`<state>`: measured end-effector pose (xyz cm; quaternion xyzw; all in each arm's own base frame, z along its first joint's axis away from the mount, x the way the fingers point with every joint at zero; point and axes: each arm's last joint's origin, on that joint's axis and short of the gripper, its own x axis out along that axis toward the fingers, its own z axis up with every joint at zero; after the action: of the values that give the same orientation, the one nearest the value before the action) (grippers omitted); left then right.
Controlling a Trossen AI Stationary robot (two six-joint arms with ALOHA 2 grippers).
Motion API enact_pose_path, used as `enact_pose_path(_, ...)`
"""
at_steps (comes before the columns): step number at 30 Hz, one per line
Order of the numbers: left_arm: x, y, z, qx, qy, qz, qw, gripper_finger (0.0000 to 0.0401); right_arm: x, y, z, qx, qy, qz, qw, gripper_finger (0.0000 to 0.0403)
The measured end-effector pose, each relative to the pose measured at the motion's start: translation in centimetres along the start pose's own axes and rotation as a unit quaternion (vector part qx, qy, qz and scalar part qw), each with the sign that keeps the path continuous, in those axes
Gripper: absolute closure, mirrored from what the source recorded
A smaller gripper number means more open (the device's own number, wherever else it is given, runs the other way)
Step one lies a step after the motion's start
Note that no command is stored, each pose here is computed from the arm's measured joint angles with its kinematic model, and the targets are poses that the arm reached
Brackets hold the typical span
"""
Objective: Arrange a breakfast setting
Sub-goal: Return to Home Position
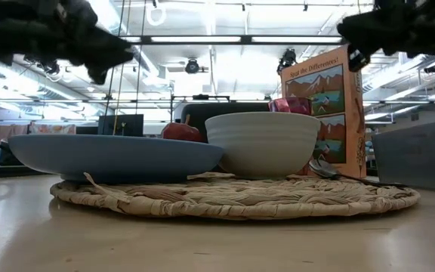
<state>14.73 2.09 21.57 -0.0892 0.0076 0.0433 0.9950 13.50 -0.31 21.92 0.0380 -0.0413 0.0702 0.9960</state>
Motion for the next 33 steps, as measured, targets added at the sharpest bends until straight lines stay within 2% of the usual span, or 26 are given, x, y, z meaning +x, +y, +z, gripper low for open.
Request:
enact_pose_path(5,-1.4,0.0,-0.5,-0.005,-0.033,0.0,0.999,0.0257,-1.1,-0.1,-0.3,0.035,-0.02,0.023,0.999,0.0337)
enact_pose_path(8,-2.0,0.1,-1.0,-0.006,-0.025,0.002,1.0,0.0257,-1.6,-0.4,-0.5,0.045,-0.015,0.021,0.999,0.0337)
enact_pose_path(17,-3.1,-0.2,-1.1,-0.006,-0.022,-0.006,1.0,0.0257,-2.6,-0.5,-0.2,0.014,-0.028,-0.008,0.999,0.0337)
enact_pose_path(22,-3.1,-0.5,-1.3,-0.005,-0.024,0.022,0.999,0.0257,-2.5,-0.1,-0.4,0.01,-0.023,-0.049,0.998,0.0337)
enact_pose_path(26,-3.1,-0.8,-2.2,-0.005,-0.015,0.012,1.0,0.0257,-2.6,0.6,-0.5,0.0,-0.026,-0.025,0.999,0.0337)
enact_pose_path(33,-3.7,-1.2,-2.2,-0.001,-0.038,-0.004,0.999,0.0257,-3.8,0.8,-0.3,0.007,-0.036,-0.024,0.999,0.0337)
